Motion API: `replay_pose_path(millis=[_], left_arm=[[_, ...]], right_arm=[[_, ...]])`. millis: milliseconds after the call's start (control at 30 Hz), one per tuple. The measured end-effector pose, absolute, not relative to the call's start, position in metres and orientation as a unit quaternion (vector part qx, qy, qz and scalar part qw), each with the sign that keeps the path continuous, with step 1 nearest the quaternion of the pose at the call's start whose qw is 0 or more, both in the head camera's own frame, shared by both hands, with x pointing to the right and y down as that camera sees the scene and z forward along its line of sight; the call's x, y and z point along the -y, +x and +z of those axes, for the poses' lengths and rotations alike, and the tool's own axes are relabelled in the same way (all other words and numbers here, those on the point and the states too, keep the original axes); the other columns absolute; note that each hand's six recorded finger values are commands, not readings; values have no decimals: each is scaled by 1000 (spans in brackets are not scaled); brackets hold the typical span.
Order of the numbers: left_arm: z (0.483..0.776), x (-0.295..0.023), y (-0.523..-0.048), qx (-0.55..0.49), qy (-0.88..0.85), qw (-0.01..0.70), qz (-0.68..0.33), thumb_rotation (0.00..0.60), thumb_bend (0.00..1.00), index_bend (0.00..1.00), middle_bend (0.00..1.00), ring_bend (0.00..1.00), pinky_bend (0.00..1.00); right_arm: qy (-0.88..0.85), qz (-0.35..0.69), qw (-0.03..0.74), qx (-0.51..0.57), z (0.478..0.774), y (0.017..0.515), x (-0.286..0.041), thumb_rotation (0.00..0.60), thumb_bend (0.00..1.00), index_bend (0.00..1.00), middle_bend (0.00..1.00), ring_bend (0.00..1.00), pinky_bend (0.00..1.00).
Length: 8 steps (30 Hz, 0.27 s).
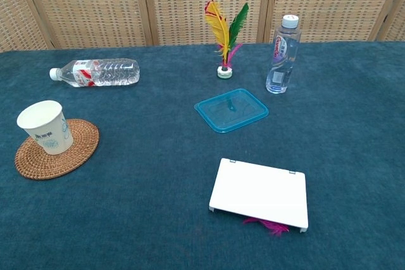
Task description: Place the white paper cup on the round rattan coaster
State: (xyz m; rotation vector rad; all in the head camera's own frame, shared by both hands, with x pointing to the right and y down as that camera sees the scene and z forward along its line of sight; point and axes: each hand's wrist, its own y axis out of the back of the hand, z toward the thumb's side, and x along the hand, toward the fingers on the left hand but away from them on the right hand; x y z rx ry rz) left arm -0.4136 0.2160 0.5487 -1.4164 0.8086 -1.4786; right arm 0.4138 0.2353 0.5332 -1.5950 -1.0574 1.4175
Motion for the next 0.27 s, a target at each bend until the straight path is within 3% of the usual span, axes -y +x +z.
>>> replay_pose_path(millis=[267], left_arm=[[544, -244, -421, -320, -569, 452, -607, 600, 203, 0, 0, 0, 0]], right_arm=[[-629, 549, 374, 405, 535, 407, -237, 600, 117, 44, 0, 0, 0]])
